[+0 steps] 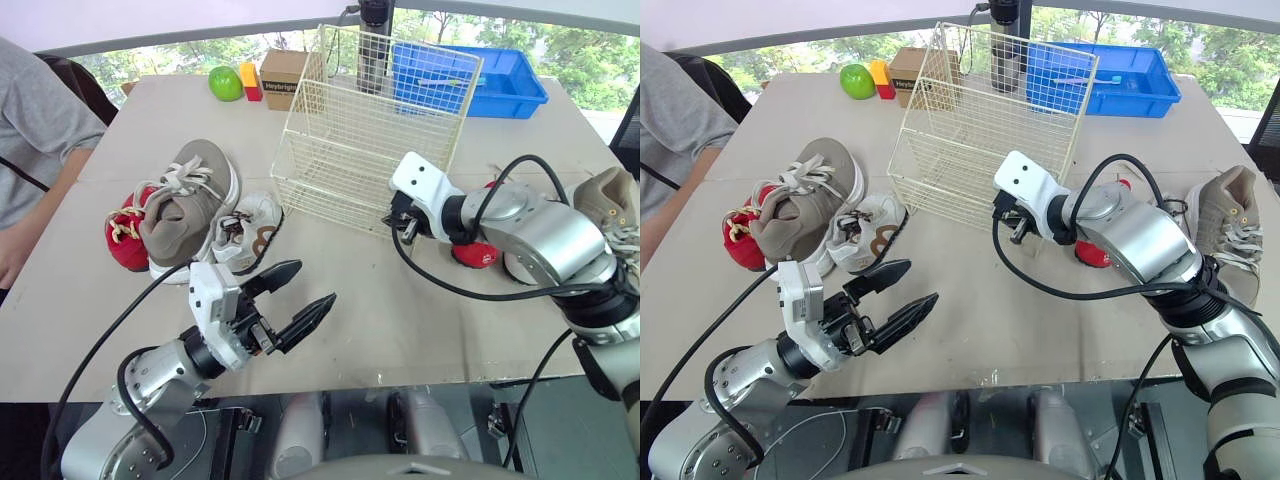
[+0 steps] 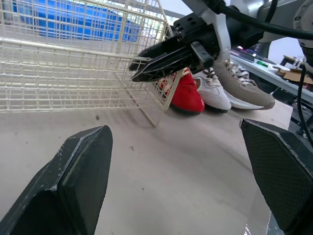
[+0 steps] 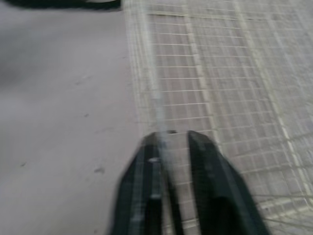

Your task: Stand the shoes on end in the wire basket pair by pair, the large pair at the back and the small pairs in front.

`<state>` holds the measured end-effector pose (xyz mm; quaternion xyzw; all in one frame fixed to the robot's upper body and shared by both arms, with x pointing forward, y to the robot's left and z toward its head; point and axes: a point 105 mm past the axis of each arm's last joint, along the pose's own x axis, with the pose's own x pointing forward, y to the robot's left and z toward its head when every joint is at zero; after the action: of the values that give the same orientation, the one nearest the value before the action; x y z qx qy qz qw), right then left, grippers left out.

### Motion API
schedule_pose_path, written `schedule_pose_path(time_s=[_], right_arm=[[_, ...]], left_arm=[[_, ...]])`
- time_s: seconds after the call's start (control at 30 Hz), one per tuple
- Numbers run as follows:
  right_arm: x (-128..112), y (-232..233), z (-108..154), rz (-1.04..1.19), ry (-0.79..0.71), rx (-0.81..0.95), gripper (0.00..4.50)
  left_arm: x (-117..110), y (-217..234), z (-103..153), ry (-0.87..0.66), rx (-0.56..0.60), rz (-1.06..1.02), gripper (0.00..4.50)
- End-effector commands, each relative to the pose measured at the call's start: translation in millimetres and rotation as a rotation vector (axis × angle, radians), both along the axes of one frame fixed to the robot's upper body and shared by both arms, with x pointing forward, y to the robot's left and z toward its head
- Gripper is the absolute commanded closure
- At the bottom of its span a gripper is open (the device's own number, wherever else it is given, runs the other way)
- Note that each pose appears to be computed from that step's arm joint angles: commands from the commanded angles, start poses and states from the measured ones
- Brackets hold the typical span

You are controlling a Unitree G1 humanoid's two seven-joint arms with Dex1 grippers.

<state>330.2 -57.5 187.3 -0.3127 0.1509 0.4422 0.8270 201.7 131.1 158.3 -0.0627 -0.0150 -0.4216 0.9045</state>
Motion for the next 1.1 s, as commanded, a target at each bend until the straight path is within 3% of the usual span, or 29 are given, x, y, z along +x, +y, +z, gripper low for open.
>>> schedule_pose_path(time_s=[0.03, 0.33, 0.47, 0.83, 0.97, 1.1], right_arm=[[0.4, -13.8, 9.6, 0.131, -0.062, -0.105, 4.45], [3.9, -47.7, 10.5, 0.429, -0.146, -0.257, 4.45], [8.3, -56.4, 9.0, 0.456, -0.164, -0.308, 4.45], [10.5, -65.9, 6.4, 0.455, -0.172, -0.265, 4.45], [3.8, -57.4, 19.5, 0.487, -0.158, -0.103, 4.45], [-10.8, -51.7, 41.9, 0.515, -0.194, 0.082, 3.06]], left_arm=[[-5.0, 2.1, 10.1, -0.06, 0.008, 0.006, 0.0], [-16.8, 28.2, -1.8, -0.048, 0.062, 0.038, 0.0], [-21.8, 37.3, -5.7, -0.043, 0.074, 0.062, 0.0], [-28.9, 57.2, -11.2, -0.043, 0.069, 0.155, 0.0], [-23.3, 78.7, -10.5, -0.049, 0.037, 0.34, 0.0], [-19.3, 113.4, -10.2, -0.044, 0.026, 0.608, 0.0]])
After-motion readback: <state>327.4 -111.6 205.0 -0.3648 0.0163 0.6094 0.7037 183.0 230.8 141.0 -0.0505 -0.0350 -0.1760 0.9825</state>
